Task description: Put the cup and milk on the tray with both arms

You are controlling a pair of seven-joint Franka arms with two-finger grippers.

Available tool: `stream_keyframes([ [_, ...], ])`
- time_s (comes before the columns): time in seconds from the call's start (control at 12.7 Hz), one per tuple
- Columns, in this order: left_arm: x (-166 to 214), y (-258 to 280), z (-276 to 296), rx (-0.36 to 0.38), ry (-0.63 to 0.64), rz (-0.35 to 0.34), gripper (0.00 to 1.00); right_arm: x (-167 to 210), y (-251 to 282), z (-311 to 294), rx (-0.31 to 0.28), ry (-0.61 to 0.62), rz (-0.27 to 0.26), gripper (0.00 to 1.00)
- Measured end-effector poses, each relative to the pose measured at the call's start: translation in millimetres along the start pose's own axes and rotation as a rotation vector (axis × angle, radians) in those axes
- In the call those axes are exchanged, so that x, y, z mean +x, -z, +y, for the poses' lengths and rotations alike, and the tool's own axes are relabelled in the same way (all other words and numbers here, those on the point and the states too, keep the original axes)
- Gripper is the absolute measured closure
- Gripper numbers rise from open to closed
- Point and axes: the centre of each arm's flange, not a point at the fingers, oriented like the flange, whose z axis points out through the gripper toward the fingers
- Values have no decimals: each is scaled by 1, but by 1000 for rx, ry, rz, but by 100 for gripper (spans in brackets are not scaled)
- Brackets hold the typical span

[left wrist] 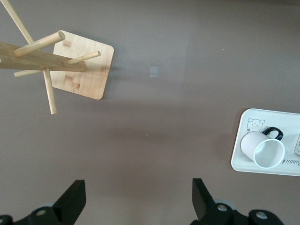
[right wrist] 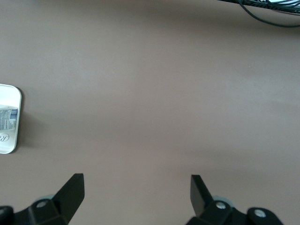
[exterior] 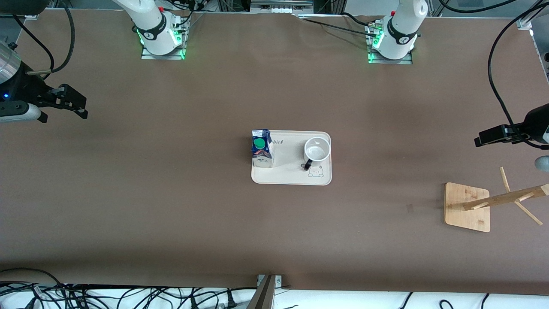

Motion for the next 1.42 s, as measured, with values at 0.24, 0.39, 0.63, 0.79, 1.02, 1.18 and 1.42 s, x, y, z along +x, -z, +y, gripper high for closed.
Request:
stream_keyframes([
  [0.24,0,0,2,1,-4,4,0,0,0,0,0,0,0,0],
  [0.39,1,3,9,1,-15,31,0,0,0,0,0,0,0,0],
  [0.63,-7,3,28,33,-31,39,0,0,0,0,0,0,0,0],
  [0.79,-8,6,39,56,-52,74,0,0,0,0,0,0,0,0],
  [1.02,-5,5,32,81,-156,138,0,0,0,0,0,0,0,0],
  [1.18,-9,6,26,79,-132,138,0,0,0,0,0,0,0,0],
  [1.42,-19,7,28,71,-118,133,0,0,0,0,0,0,0,0],
])
